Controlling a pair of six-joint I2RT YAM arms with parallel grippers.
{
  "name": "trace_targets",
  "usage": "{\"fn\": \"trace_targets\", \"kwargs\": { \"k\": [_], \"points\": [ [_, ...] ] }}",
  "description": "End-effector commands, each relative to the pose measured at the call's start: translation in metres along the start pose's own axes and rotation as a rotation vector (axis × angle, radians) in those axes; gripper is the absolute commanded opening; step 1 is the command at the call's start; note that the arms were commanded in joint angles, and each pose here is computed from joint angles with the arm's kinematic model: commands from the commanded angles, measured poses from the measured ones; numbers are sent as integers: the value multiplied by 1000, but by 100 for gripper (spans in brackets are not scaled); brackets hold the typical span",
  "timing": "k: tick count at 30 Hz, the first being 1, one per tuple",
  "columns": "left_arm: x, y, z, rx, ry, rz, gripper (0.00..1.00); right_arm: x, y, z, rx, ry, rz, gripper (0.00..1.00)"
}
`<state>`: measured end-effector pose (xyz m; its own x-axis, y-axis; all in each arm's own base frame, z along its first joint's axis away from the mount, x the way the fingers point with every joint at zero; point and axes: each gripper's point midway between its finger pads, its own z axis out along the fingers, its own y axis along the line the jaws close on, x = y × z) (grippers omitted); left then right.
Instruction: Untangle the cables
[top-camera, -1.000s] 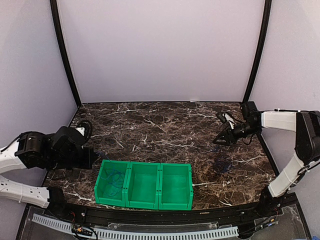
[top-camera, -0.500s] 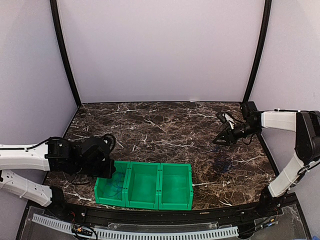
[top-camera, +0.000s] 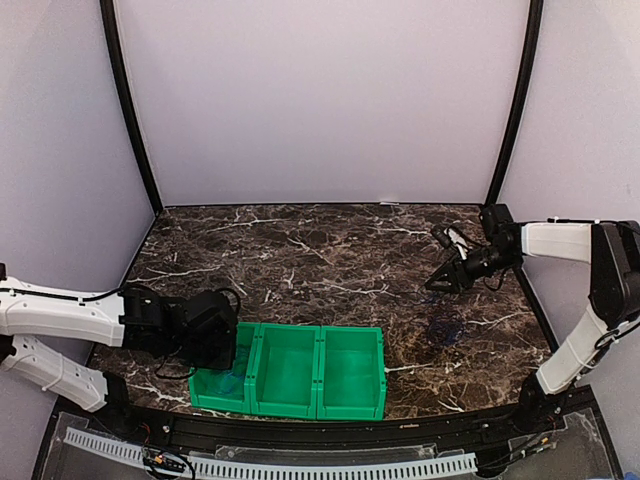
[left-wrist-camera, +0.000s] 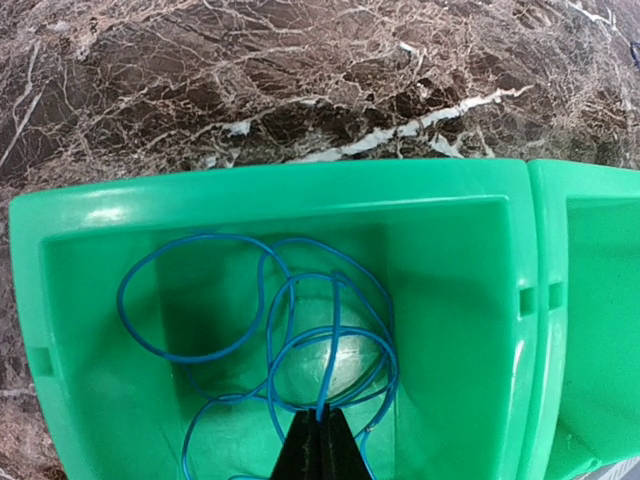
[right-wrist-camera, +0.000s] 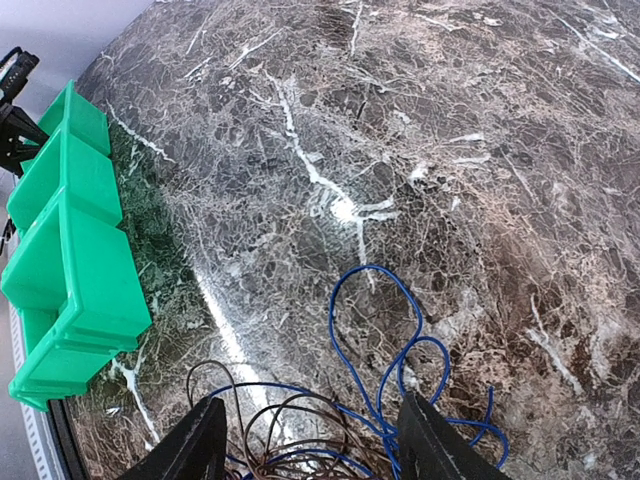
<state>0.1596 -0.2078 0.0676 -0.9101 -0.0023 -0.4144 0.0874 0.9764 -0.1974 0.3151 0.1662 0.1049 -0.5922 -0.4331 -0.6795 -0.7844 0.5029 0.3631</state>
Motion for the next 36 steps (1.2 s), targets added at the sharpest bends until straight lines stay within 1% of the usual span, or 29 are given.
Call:
{"fn": "trace_targets", "kwargs": {
  "k": [1,4,8,9,13,14,15,16,17,18,19,20,22,26,29,30,31,32,33,34,35,36],
  "points": [
    [6,-4,9,0,31,23,0,-9,0,2,-9,-5,-26,60],
    [7,-3,9,-17,44,29,0,-9,2,5,-17,2,-30,60],
    [1,-7,0,-10,37,36,0,-9,4,8,-21,10,-36,60],
    [-4,-10,-5,-1,25,36,1,-9,4,9,-21,12,-36,60],
    [-16,-15,-19,10,-8,52,13,-8,4,11,-26,18,-33,60],
    [-16,-13,-22,1,-9,56,18,-8,4,11,-26,18,-34,60],
    [-22,-16,-27,5,-27,55,22,-9,4,11,-27,17,-35,60],
    [-23,-13,-29,-10,-26,58,30,-9,5,11,-29,17,-34,60],
    [-28,-14,-34,-12,-42,56,34,-9,5,10,-30,16,-33,60],
    [-31,-14,-39,-22,-44,60,41,-9,5,10,-31,16,-33,60],
    [-33,-12,-41,-37,-51,62,45,-10,6,10,-30,15,-34,60],
    [-35,-10,-46,-55,-51,63,51,-10,6,10,-30,14,-35,60],
    [-42,-6,-53,-86,-70,68,56,-11,6,9,-28,15,-38,60],
    [-56,-12,-68,-85,-108,94,61,-16,7,6,-25,12,-46,60],
    [-72,-23,-78,-79,-142,158,62,-29,6,-6,-22,-9,-47,60],
    [-82,-34,-84,-56,-171,173,62,-34,4,-12,-15,-21,-42,60],
    [-87,-41,-86,-46,-183,227,61,-38,1,-18,-5,-28,-34,60],
    [-98,-55,-90,-12,-213,240,61,-40,-3,-24,5,-32,-23,60],
    [-104,-63,-92,0,-230,290,60,-43,-7,-30,13,-35,-14,60],
    [-114,-78,-94,32,-262,300,60,-44,-12,-36,24,-33,-5,60],
    [-119,-85,-95,41,-278,344,60,-43,-16,-41,35,-27,4,60],
    [-129,-101,-96,76,-314,347,59,-42,-21,-47,49,-21,10,59]
  ]
}}
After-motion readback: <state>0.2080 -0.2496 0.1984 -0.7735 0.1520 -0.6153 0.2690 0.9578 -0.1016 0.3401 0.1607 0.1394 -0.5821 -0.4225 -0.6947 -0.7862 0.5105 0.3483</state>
